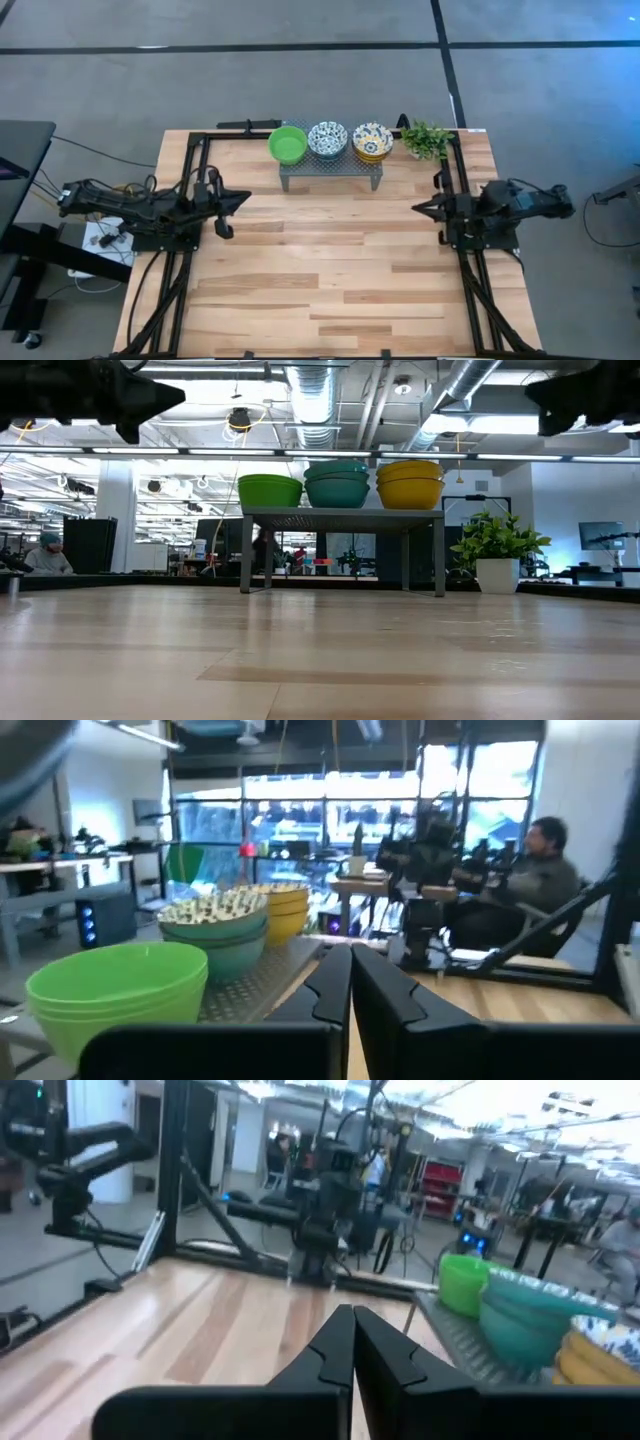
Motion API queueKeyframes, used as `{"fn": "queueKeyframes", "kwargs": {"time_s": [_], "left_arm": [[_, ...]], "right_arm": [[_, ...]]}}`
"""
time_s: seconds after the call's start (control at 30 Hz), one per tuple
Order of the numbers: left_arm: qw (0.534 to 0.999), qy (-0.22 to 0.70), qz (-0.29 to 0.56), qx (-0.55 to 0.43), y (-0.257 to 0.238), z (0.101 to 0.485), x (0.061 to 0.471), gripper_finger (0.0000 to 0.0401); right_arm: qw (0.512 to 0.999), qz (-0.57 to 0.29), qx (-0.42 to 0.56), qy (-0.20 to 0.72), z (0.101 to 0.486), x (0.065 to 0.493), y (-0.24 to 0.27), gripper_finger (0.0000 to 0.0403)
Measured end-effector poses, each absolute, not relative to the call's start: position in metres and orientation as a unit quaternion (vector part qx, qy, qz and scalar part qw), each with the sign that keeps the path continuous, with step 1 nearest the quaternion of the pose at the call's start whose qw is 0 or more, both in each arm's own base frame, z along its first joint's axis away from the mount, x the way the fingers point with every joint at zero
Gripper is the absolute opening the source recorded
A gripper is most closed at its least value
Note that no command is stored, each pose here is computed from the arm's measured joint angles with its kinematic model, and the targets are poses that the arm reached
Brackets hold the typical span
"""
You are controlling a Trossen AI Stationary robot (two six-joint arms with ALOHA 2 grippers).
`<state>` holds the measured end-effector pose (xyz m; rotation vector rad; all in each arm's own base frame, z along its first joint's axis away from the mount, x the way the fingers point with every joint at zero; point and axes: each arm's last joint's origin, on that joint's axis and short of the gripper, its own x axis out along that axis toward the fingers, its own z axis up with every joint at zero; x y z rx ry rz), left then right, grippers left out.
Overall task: Pick & Place Mini bowls
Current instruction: Return to Home Position
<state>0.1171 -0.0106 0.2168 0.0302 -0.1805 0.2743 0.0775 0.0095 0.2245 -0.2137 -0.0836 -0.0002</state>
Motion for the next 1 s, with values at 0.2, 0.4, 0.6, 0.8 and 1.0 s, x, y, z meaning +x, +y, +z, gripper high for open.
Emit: {"fn": "queueKeyframes", "kwargs": {"time_s": [0.2,0.4,0.6,0.8,1.0], "left_arm": [[0.988,-0.107,0.113,0.013,-0.011,0.195,0.113,0.0011],[0.985,-0.127,0.112,0.008,-0.010,0.194,0.110,0.0011],[0.987,-0.129,0.090,0.014,-0.011,0.194,0.110,0.0010],[0.988,-0.128,0.084,0.024,-0.012,0.194,0.110,0.0012],[0.991,-0.124,0.041,0.035,-0.014,0.193,0.111,0.0011]], "right_arm": [[0.995,-0.005,-0.104,-0.009,0.218,0.082,0.009,0.0004],[0.995,-0.002,-0.100,-0.026,0.211,0.085,0.009,0.0003],[0.995,-0.002,-0.091,-0.030,0.199,0.088,0.010,0.0003],[0.996,-0.016,-0.089,-0.020,0.186,0.092,0.007,0.0003],[0.996,-0.032,-0.081,-0.009,0.174,0.095,0.005,0.0002]]}}
